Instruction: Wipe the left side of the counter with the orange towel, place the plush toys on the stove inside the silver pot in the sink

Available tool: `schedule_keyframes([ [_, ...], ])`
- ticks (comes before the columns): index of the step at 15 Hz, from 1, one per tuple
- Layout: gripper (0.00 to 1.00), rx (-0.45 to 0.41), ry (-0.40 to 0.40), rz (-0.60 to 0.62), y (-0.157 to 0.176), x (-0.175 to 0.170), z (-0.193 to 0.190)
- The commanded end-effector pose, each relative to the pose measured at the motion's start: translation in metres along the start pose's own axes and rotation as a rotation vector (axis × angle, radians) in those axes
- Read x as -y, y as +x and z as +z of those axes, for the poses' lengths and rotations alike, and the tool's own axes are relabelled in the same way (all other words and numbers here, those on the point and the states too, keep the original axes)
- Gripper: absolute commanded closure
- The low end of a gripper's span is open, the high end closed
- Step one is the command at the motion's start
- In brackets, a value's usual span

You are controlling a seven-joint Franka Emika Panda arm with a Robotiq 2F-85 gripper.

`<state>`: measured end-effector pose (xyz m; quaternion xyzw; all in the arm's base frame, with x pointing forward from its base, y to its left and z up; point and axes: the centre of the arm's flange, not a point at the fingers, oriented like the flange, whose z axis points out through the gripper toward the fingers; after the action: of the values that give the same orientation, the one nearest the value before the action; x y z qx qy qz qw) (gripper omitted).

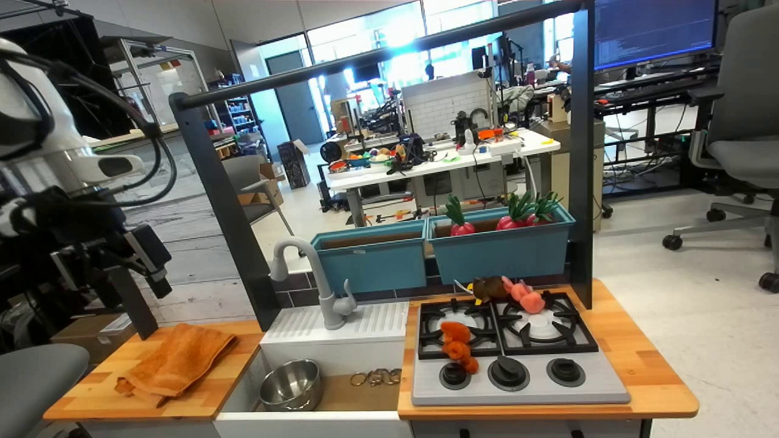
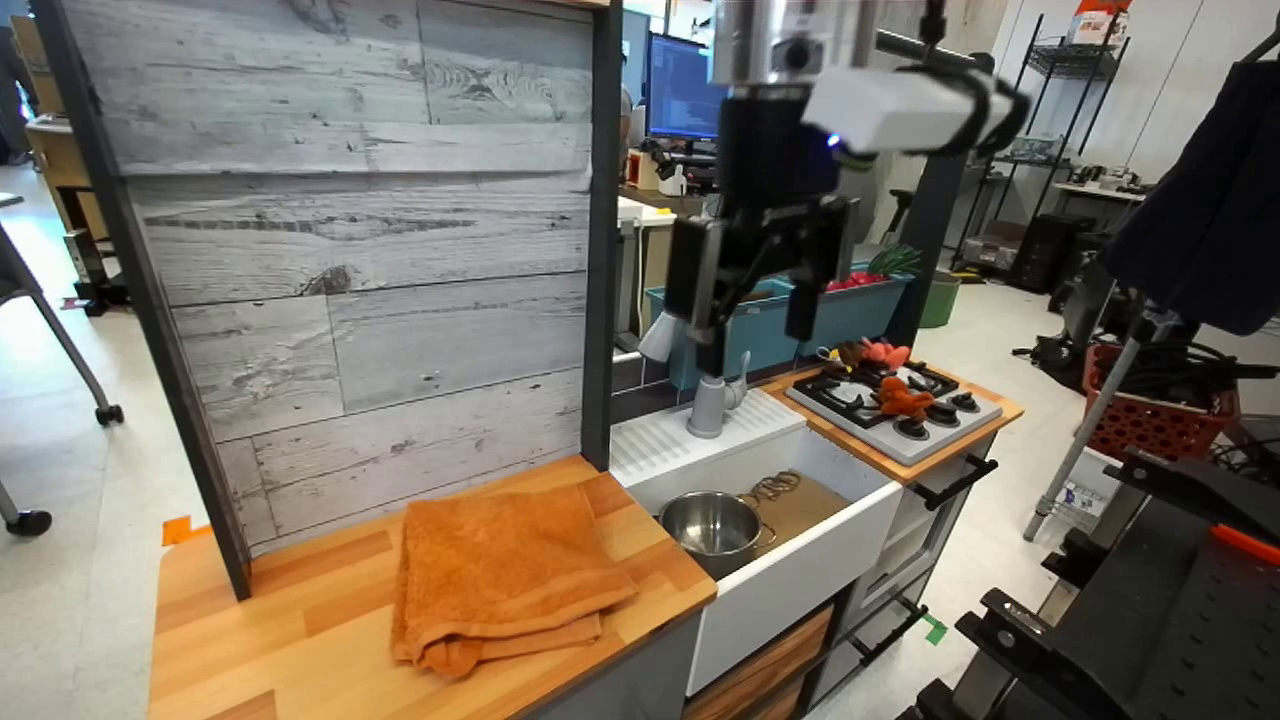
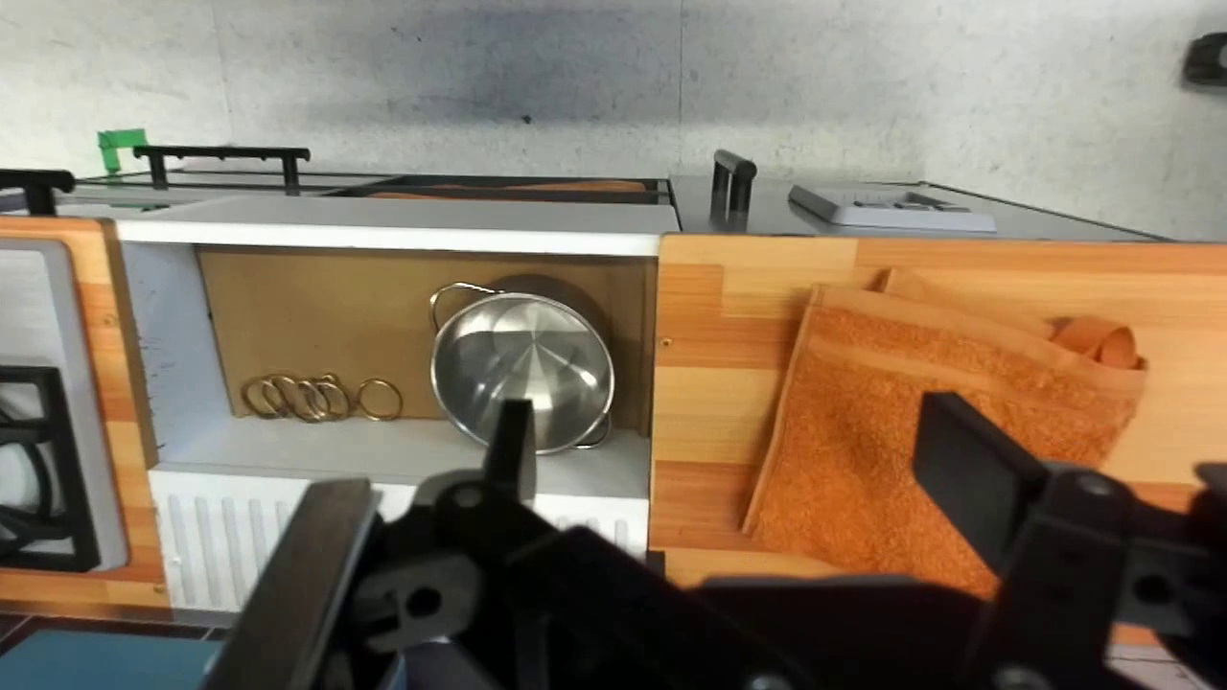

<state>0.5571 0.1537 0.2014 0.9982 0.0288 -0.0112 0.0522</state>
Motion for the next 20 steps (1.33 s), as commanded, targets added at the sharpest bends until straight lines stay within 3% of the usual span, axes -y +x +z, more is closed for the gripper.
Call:
schedule_keyframes([
  [1, 0.00, 0.005, 0.059, -0.007, 0.056, 0.040, 0.008],
  [2, 0.00, -0.003, 0.031, 0.001, 0.024, 0.024, 0.018],
  [5, 0.00, -0.008, 0.057, -0.002, 0.041, 0.040, 0.016],
  [6, 0.00, 0.058, -0.070, -0.048, 0.036, 0.025, 0.020],
  [9, 0.00, 0.076, -0.126, -0.003, 0.041, 0.013, 0.062],
  [12, 0.00, -0.001, -0.124, 0.050, 0.056, 0.028, 0.125],
  [17, 0.00, -0.016, -0.061, 0.080, 0.072, 0.078, 0.215],
  [20, 0.00, -0.050, -0.008, 0.083, 0.071, 0.103, 0.235],
])
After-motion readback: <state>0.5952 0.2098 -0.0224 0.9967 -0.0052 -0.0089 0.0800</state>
